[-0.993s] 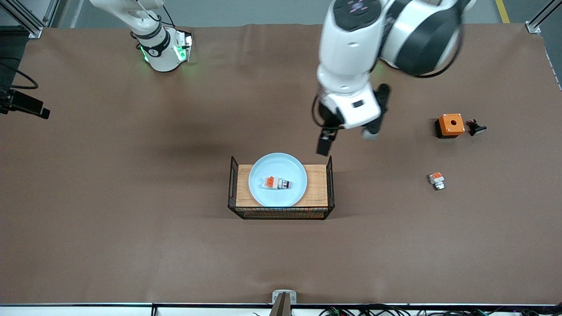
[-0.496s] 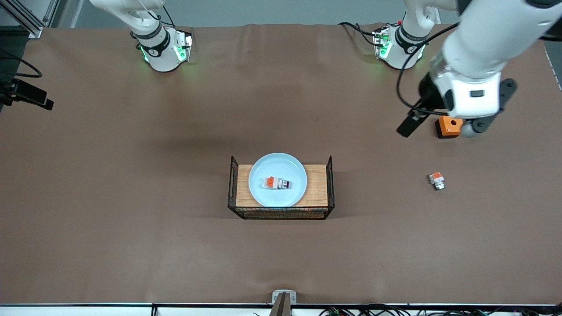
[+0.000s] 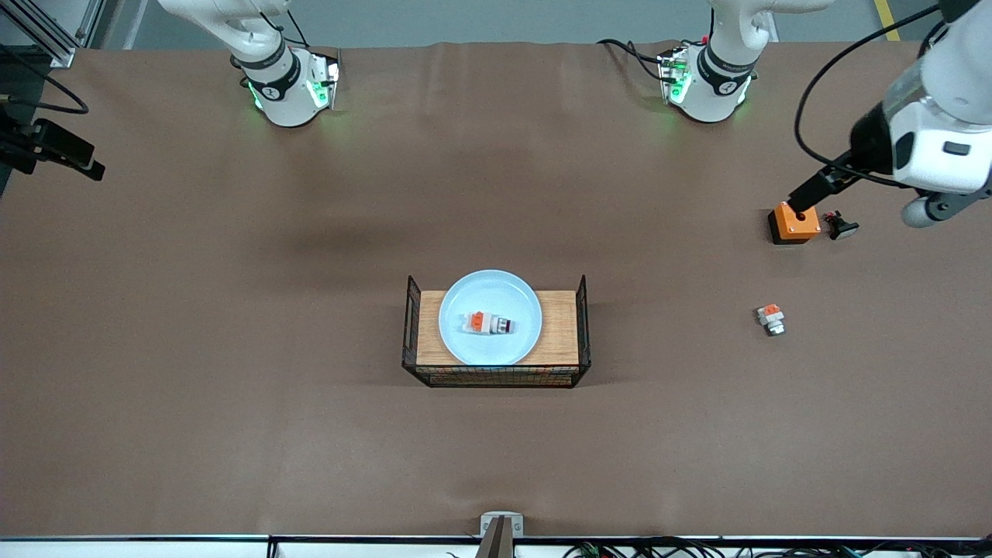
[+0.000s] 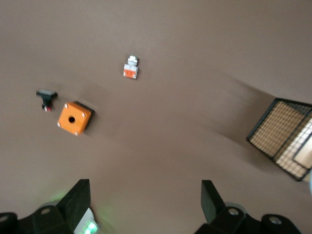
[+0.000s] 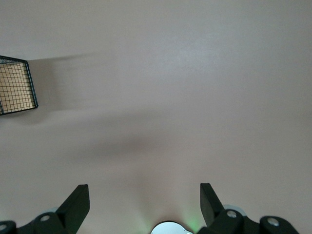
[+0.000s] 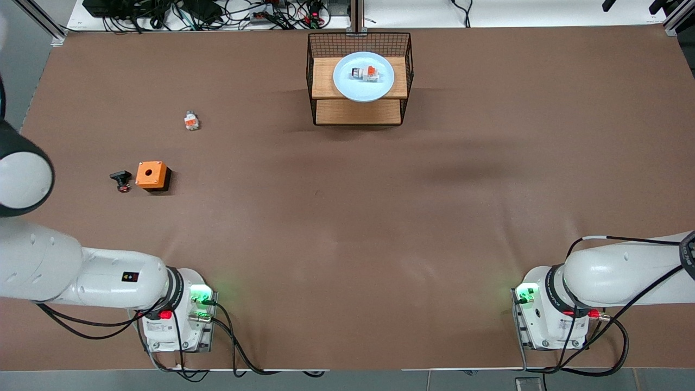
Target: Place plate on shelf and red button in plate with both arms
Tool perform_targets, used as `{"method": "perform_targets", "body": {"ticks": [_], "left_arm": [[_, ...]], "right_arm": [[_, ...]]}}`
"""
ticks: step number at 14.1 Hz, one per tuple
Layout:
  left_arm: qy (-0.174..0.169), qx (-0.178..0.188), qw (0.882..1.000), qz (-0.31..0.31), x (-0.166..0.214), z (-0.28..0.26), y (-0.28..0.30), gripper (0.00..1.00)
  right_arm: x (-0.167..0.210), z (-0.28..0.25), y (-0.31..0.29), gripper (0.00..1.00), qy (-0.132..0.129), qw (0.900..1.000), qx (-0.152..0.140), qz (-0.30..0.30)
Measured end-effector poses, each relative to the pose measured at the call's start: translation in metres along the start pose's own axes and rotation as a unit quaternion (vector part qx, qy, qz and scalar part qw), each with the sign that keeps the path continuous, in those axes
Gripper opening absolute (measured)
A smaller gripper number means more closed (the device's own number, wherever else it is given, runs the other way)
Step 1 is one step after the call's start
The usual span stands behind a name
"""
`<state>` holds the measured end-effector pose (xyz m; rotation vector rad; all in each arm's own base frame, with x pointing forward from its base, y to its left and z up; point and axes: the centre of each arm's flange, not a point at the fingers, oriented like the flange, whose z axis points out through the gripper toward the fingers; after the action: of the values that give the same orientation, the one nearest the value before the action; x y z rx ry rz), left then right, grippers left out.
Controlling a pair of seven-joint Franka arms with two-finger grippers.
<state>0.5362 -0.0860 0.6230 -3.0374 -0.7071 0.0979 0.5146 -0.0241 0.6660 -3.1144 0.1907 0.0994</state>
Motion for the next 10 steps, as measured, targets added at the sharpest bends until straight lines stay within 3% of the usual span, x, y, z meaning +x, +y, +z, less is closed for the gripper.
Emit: {"method": "perform_targets", "body": {"ticks": [7,10], "left_arm": [[0.019,-0.016,0.987,0.161,0.019,0.027,-0.062,1.0],[0.046,-0.036,0.982,0.178,0.028,0.009,-0.074,1.0]], "right_arm": [[-0.006,-0.002,-0.008,1.0,0.009,1.0,0.001,-0.009],[-0.007,-0.003,-0.01,1.0,0.012,1.0,0.001,-0.011]]}}
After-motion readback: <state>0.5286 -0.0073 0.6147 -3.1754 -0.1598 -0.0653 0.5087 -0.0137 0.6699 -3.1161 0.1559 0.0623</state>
